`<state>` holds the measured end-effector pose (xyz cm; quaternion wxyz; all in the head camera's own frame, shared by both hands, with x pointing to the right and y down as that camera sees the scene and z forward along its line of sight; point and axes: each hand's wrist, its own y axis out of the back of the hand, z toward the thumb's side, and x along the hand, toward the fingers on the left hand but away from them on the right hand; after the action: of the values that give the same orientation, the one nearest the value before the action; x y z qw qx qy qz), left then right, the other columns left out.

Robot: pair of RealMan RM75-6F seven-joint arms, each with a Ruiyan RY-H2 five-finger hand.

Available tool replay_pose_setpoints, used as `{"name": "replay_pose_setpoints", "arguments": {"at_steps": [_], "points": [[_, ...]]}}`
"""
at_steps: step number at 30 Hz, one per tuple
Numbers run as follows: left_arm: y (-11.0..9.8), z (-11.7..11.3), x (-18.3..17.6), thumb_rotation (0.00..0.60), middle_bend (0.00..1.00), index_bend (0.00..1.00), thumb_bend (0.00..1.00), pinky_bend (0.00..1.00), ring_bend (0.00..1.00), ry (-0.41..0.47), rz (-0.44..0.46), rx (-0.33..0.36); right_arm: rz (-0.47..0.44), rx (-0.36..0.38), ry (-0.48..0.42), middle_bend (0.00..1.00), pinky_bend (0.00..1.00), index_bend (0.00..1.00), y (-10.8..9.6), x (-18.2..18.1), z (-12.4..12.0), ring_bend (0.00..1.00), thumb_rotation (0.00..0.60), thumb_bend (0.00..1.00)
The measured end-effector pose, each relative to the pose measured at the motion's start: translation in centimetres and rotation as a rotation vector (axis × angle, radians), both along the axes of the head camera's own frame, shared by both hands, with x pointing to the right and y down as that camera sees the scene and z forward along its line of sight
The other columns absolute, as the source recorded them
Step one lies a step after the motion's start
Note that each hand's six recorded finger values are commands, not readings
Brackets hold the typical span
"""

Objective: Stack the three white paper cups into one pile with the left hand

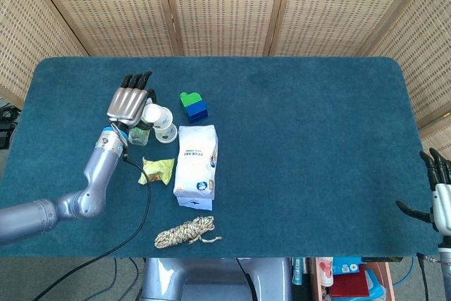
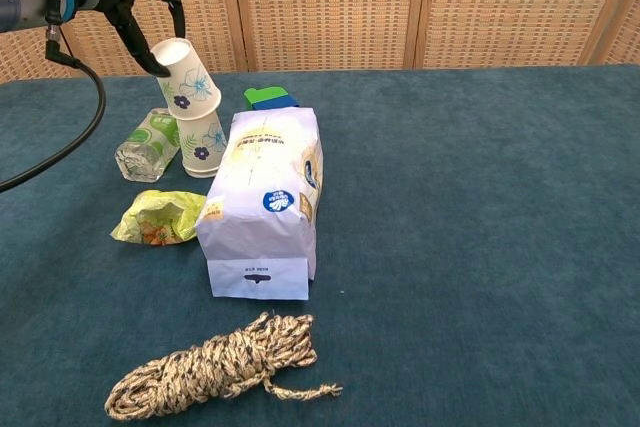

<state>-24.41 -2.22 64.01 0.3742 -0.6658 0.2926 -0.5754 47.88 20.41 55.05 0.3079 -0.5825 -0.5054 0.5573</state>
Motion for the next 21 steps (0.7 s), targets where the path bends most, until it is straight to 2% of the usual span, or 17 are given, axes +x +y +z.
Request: {"name": "replay_pose_setpoints", "arguments": {"at_steps": [11, 14, 16, 18, 21], "points": [[0.4, 0.8, 0.3, 0.6, 0.0, 0.49, 0.22, 0.0, 0.0, -0.009, 0.004, -0.018, 0.0, 0.003, -0.003, 0.0, 0.0, 0.0, 0.0, 0.0, 0.0, 0.0, 0.6, 0.0], [0.5, 1.3, 0.2, 0.6, 0.0, 0.38, 0.22, 0.0, 0.0, -0.016, 0.0, -0.028, 0.001, 0.004, -0.004, 0.0, 0.0, 0.0, 0.0, 0.0, 0.0, 0.0, 0.6, 0.0], [0.6, 1.7, 0.1, 0.6, 0.0, 0.23, 0.22, 0.0, 0.0, -0.024, -0.005, -0.035, 0.002, 0.005, -0.005, 0.0, 0.0, 0.0, 0.0, 0.0, 0.0, 0.0, 0.6, 0.0], [0.7, 2.2, 0.0, 0.6, 0.0, 0.14, 0.22, 0.0, 0.0, -0.029, -0.011, -0.044, 0.002, 0.008, -0.005, 0.0, 0.0, 0.0, -0.1, 0.0, -0.1, 0.0, 0.6, 0.0], [0.9, 2.6, -0.3, 0.6, 0.0, 0.06, 0.22, 0.0, 0.0, -0.038, -0.014, -0.044, 0.003, 0.005, -0.005, 0.0, 0.0, 0.0, -0.1, 0.0, 0.0, 0.0, 0.6, 0.0]]}}
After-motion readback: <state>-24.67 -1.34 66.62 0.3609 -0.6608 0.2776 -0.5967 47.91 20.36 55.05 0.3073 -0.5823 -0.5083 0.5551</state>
